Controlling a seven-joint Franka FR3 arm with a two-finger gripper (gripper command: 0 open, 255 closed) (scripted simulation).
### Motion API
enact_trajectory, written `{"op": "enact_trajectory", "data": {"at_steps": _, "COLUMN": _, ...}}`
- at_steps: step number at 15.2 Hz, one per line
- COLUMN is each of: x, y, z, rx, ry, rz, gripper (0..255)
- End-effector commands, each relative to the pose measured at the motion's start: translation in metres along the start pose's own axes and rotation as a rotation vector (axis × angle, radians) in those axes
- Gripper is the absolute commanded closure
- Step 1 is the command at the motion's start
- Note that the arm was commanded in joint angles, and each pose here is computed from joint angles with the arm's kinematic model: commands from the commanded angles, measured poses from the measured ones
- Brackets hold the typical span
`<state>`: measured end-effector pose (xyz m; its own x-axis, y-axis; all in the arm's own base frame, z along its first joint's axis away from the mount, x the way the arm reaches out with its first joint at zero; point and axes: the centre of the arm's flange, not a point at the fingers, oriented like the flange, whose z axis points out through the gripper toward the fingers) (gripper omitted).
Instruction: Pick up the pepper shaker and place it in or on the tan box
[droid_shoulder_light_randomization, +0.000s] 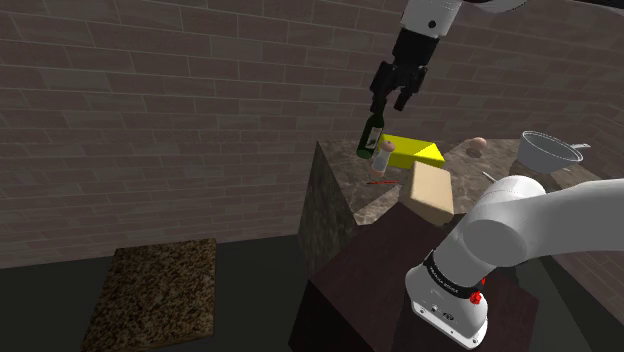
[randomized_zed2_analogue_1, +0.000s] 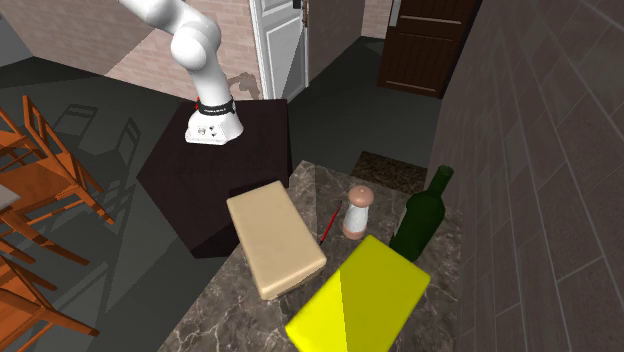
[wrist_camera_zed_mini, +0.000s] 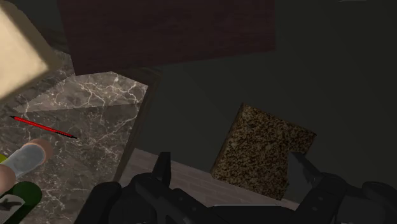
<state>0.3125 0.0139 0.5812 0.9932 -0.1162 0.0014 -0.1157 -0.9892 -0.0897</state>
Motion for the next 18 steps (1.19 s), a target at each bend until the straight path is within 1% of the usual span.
{"op": "enact_trajectory", "data": {"at_steps": 1, "x": 0.0, "y": 0.0, "z": 0.0, "rx": 0.0, "ry": 0.0, "rz": 0.0, "gripper": 0}}
{"op": "enact_trajectory", "data": {"at_steps": 18, "x": 0.068, "y": 0.159, "z": 0.123, "rx": -0.104, "ry": 0.013, "rz": 0.02, "gripper": 0}}
